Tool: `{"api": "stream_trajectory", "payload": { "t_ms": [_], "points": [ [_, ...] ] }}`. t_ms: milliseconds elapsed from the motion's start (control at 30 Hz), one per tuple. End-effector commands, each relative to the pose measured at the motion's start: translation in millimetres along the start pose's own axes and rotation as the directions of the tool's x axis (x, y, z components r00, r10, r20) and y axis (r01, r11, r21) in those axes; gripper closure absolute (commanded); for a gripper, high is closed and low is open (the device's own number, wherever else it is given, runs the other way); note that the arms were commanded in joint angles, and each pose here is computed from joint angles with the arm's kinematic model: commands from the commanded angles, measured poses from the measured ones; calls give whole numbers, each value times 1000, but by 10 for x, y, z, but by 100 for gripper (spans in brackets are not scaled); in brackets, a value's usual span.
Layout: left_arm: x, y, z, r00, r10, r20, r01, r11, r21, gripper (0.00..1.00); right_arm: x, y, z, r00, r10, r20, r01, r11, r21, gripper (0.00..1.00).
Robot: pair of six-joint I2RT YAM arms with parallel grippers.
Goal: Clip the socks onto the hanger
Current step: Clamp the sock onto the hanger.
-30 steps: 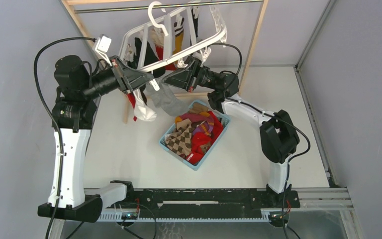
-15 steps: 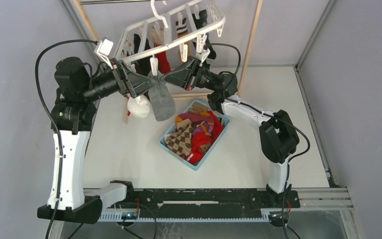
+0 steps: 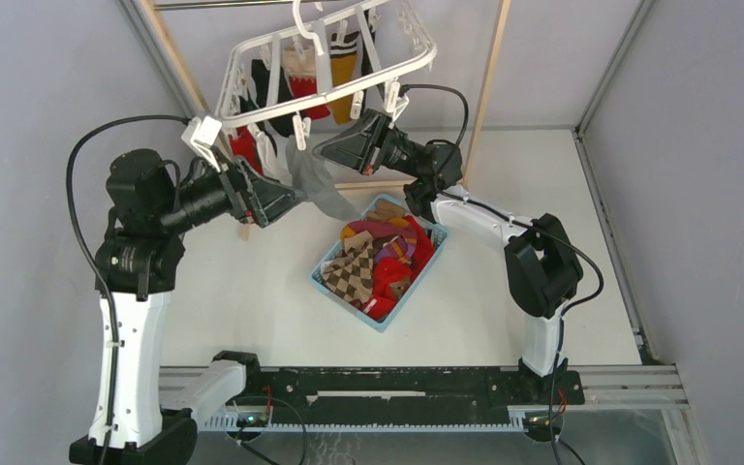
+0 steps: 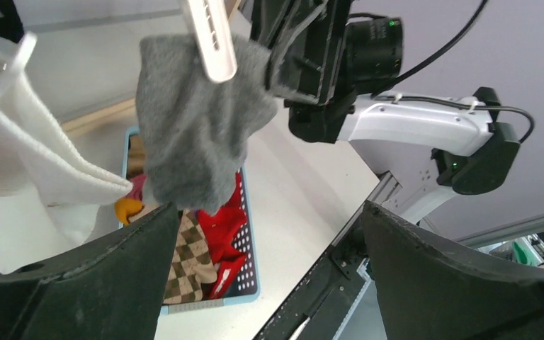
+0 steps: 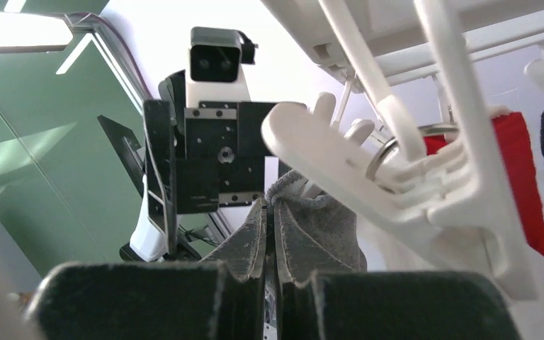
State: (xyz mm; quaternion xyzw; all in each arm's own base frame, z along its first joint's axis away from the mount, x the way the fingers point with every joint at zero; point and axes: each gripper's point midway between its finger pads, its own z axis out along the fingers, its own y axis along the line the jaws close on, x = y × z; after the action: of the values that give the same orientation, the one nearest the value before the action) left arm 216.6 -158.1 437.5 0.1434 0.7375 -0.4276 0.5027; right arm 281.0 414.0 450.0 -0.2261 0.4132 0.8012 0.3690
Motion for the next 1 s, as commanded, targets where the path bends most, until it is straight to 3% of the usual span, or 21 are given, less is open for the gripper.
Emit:
{"api": "stream_trajectory", "payload": {
  "t_ms": [0,333,533,667,967],
  "points": [
    [142,255,72,999,24,-22,-26,998,-58,2,-95,192,63,999,-18,36,19,999,-39,91],
    [231,384,210,999,-9,-54,6,999,-50,46,-36,184,127,1000,-4,19,4,1000,-26,90],
    [258,492,228,999,-9,-51,5,996,-92,97,-16,162,132,1000,0,8,0,1000,-1,75],
    [172,509,164,999,32,-12,-33,990,-136,100,-29,111,21,999,-36,20,35,997,62,43],
    [196,597,46,996,88,-13,-89,972,-217,100,53,-269,-500,993,-120,13,106,916,387,33]
  ]
}}
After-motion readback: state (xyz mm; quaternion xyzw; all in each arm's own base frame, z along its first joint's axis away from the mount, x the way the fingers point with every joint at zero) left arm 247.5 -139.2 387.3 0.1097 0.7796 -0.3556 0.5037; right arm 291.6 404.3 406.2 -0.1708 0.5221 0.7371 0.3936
